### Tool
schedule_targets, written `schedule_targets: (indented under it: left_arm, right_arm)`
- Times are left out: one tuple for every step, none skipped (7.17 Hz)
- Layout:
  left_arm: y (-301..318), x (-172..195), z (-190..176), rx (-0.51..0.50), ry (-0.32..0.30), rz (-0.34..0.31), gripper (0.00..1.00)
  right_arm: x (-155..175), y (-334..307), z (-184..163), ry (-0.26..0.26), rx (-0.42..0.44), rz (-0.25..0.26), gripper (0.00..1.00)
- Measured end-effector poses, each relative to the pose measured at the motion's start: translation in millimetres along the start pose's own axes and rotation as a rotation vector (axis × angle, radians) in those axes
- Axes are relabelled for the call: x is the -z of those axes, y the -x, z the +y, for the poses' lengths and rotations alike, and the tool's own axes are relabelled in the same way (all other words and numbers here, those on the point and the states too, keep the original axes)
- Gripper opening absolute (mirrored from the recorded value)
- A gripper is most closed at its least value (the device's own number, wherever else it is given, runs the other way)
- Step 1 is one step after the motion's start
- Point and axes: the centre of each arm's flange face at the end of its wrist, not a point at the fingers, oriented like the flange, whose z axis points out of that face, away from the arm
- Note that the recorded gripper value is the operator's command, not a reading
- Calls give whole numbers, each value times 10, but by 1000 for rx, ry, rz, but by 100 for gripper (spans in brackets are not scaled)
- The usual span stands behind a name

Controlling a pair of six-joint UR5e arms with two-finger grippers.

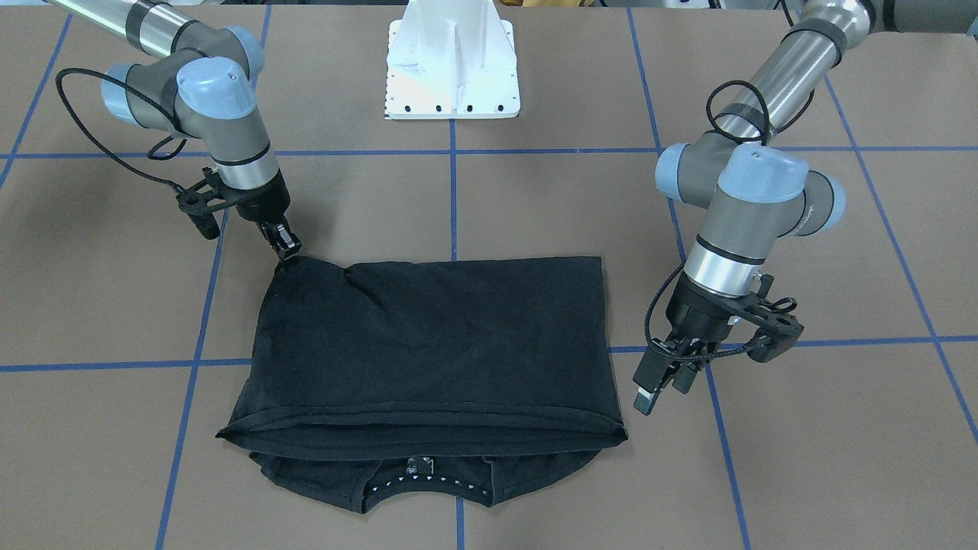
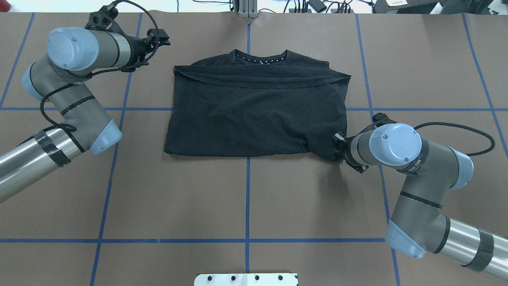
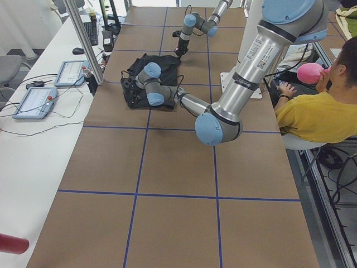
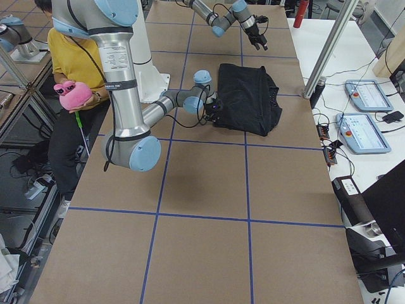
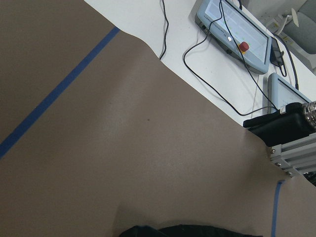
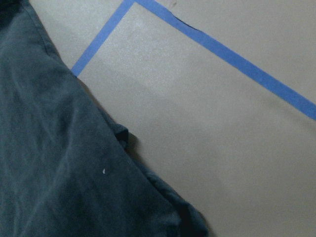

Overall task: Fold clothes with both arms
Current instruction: 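Hold the shirt's side edge closed in the right gripper, then drag the shirt edge toward the robot with the right gripper, rotating the shirt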

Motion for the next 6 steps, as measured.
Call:
schedule_targets:
  left_arm:
    - [0, 4, -3, 0, 0, 0, 99]
    - [1, 5, -2, 0, 0, 0, 99]
    - [5, 4, 1, 0, 0, 0, 99]
    - [12, 5, 4, 0, 1, -1, 99]
    - [19, 9, 6, 0, 2, -1, 99]
    - [10, 32, 10, 0, 3, 3, 99]
  right_arm:
    - [24, 7, -17, 6, -2, 2, 0]
    - [83, 20, -40, 19, -6, 2, 0]
    - [160, 18, -68, 30, -10, -1, 0]
    - [266, -35, -107, 38, -12, -6, 0]
    - [413, -158, -158, 49, -12, -8, 0]
    - [589, -323, -171, 67, -7, -5, 0]
